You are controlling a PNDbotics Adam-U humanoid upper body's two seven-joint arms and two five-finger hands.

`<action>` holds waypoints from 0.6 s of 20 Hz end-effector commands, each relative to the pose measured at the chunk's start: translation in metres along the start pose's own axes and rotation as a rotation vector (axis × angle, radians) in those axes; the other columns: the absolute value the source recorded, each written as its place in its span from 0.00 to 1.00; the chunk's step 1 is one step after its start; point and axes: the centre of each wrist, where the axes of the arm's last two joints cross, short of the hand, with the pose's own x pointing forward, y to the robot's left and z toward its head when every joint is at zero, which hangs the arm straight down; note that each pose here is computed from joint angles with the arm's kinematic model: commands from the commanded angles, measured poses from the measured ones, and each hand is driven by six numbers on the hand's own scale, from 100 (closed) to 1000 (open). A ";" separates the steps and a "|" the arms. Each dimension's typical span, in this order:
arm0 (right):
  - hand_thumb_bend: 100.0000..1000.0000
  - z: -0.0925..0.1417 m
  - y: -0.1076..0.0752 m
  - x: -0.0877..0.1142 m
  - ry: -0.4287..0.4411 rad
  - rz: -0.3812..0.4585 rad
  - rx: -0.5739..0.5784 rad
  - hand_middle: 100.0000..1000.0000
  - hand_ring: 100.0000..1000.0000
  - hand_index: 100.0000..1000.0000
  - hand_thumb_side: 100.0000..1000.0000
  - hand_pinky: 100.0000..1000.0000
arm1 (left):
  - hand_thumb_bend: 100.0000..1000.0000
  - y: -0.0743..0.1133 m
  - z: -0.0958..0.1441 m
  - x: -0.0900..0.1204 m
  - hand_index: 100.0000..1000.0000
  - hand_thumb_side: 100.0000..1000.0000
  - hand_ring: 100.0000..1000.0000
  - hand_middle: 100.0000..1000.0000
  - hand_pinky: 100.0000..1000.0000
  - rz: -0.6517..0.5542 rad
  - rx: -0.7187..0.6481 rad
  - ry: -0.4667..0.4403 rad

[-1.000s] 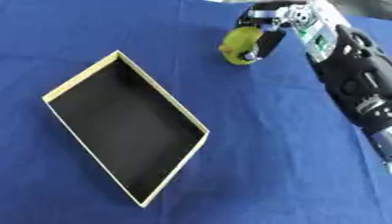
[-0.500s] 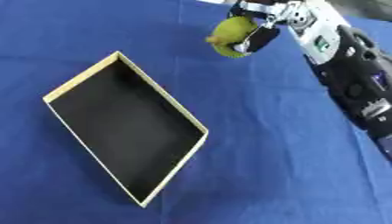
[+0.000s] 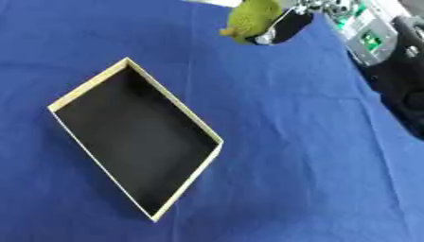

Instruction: Pick up objects on the table and place them in the box.

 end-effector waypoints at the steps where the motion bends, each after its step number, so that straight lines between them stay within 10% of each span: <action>1: 0.32 0.017 -0.032 0.027 -0.051 0.066 -0.090 0.49 0.52 0.62 0.02 0.61 | 0.00 0.002 -0.007 0.005 0.62 0.07 0.56 0.49 0.61 -0.003 -0.005 -0.030; 12: 0.22 0.018 -0.035 0.123 -0.342 0.051 -0.153 0.46 0.50 0.60 0.00 0.60 | 0.00 0.000 -0.008 0.006 0.62 0.06 0.56 0.49 0.61 0.009 0.005 -0.038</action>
